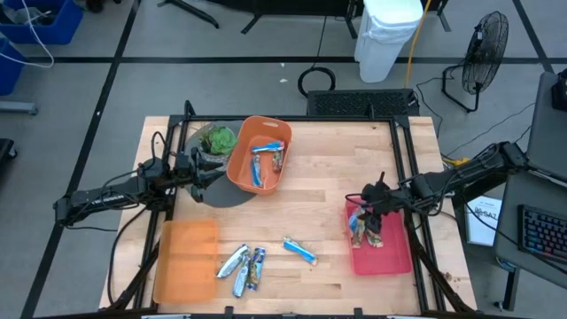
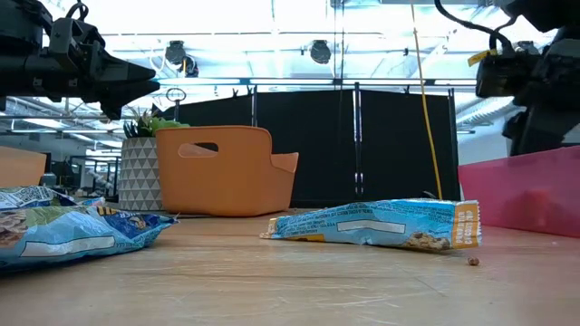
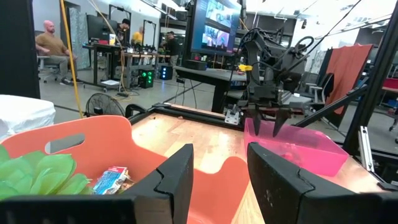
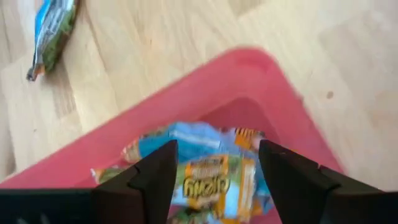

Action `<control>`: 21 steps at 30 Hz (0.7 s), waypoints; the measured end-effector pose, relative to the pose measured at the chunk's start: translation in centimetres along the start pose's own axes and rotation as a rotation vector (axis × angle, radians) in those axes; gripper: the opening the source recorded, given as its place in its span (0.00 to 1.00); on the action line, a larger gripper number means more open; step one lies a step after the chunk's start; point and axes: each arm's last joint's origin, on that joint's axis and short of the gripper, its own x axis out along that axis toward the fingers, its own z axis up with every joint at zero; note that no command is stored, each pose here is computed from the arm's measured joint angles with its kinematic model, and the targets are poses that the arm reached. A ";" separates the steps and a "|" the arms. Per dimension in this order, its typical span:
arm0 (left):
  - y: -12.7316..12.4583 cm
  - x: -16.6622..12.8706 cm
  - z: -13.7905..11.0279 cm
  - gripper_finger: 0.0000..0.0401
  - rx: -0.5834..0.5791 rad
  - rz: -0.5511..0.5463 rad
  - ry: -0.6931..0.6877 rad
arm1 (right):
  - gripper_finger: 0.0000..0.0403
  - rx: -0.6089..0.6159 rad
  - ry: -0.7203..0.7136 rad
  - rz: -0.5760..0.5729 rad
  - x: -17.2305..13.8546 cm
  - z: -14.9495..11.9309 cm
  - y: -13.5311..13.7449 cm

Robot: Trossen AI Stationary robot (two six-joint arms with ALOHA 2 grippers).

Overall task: Pick and place Granola Bars by type
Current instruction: Put the yellow granola bar into the red bin

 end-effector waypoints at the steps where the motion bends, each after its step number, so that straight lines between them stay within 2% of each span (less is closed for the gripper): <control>1: 0.0 0.0 0.0 0.38 0.000 0.000 0.000 | 0.54 -0.016 -0.013 -0.002 0.0 0.1 0.0; 4: 0.0 0.0 0.0 0.38 0.000 0.000 0.000 | 0.52 -0.073 -0.067 0.022 0.5 0.1 0.1; 12: 0.0 0.0 0.0 0.38 0.000 0.000 0.000 | 0.50 -0.214 -0.326 0.202 3.4 -1.1 -0.5; 21: 0.0 0.0 0.0 0.38 0.000 0.000 0.000 | 0.50 -0.344 -0.463 0.093 3.0 -0.3 -0.3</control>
